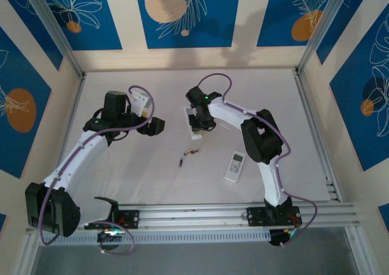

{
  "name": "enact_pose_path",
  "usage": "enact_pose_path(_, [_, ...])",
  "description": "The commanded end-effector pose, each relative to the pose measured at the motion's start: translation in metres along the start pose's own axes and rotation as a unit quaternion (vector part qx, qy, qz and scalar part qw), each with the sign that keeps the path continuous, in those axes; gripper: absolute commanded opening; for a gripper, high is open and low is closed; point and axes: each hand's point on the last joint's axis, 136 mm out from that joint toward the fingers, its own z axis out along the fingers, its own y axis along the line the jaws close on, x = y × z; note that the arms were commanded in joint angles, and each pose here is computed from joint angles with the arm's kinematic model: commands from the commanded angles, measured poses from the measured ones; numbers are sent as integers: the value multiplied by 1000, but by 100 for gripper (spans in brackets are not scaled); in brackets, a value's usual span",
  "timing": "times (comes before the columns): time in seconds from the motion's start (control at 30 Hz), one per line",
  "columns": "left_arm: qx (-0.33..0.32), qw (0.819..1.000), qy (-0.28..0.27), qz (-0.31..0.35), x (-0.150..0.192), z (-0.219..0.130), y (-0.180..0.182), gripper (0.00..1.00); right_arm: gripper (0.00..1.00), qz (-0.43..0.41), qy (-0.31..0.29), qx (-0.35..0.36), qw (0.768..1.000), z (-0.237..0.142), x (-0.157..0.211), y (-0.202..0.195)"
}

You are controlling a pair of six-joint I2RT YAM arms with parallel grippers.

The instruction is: Load the batteries into the remote control

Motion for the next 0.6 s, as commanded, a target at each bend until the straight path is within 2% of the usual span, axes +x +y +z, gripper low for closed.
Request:
enact_pose_path(0.0, [2, 1000, -10, 19, -9, -4, -5, 100, 19, 18, -3, 29, 999, 5, -7, -8])
enact_pose_path(0.27, [1, 1000, -9, 19, -8, -4, -5, 100, 19, 36, 4, 35, 999, 11, -7, -9])
enact_pose_path(0.57, [1, 1000, -9, 19, -8, -4, -5, 100, 19, 34, -5, 18, 999, -5, -14, 1])
